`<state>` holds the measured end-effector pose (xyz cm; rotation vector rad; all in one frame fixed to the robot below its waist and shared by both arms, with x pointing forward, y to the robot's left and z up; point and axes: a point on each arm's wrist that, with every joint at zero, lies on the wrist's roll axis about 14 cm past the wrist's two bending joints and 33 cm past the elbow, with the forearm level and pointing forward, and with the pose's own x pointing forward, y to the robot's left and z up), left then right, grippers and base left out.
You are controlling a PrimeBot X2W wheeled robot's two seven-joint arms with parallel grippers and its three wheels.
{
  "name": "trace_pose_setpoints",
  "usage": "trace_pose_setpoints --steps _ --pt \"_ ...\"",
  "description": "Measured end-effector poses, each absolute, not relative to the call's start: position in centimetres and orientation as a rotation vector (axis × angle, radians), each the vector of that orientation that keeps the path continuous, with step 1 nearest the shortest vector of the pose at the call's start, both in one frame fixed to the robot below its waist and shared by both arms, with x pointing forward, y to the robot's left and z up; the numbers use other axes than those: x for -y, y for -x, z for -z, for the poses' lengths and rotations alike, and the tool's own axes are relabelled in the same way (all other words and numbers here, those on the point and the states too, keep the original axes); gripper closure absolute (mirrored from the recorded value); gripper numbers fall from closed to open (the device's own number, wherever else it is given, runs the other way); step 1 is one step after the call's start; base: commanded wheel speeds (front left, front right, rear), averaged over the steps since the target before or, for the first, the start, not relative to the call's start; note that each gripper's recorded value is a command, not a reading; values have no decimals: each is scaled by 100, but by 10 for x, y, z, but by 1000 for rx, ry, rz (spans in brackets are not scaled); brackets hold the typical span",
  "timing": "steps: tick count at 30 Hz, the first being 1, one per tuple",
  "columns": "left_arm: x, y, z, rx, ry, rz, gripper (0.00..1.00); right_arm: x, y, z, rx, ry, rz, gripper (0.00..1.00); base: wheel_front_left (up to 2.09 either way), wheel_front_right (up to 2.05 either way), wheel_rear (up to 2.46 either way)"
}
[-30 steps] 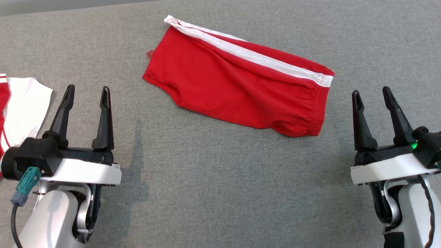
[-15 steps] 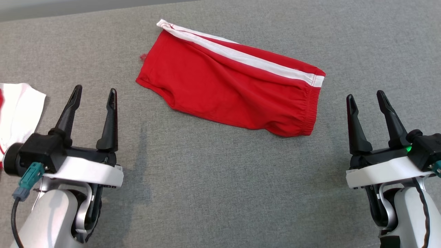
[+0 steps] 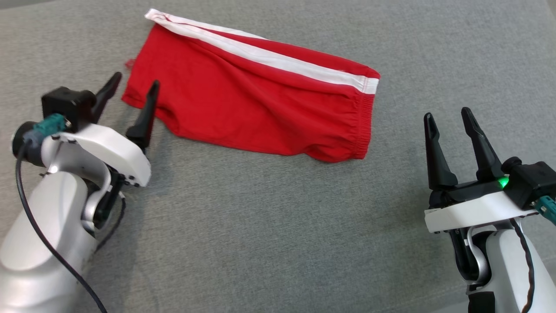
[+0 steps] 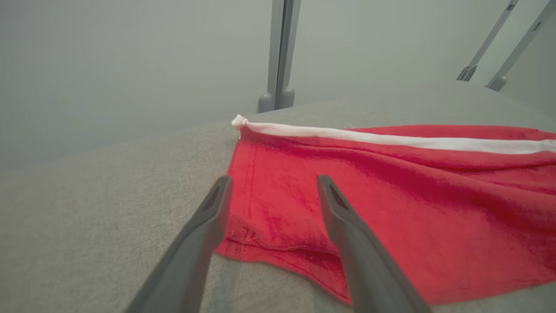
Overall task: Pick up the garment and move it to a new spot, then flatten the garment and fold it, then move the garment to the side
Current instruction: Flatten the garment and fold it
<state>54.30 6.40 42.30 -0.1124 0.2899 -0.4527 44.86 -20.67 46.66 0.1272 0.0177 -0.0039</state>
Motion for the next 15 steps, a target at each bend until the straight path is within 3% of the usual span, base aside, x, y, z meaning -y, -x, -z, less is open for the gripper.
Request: trace_pose_setpoints --steps 10,11,12,13,15 --pt "-77 -559 -355 -525 129 388 0 222 -440 -450 -58 -137 54 0 0 0 0" --pt "-77 -559 -354 -530 135 387 13 222 -440 -449 -59 -139 55 0 0 0 0" --pt "-76 -558 -352 -541 145 390 64 222 -440 -448 -59 -142 55 0 0 0 0" --pt "-74 -555 -350 -557 157 393 100 221 -441 -448 -59 -146 55 0 0 0 0" --pt "-73 -552 -347 -583 172 401 100 220 -442 -448 -55 -152 52 0 0 0 0"
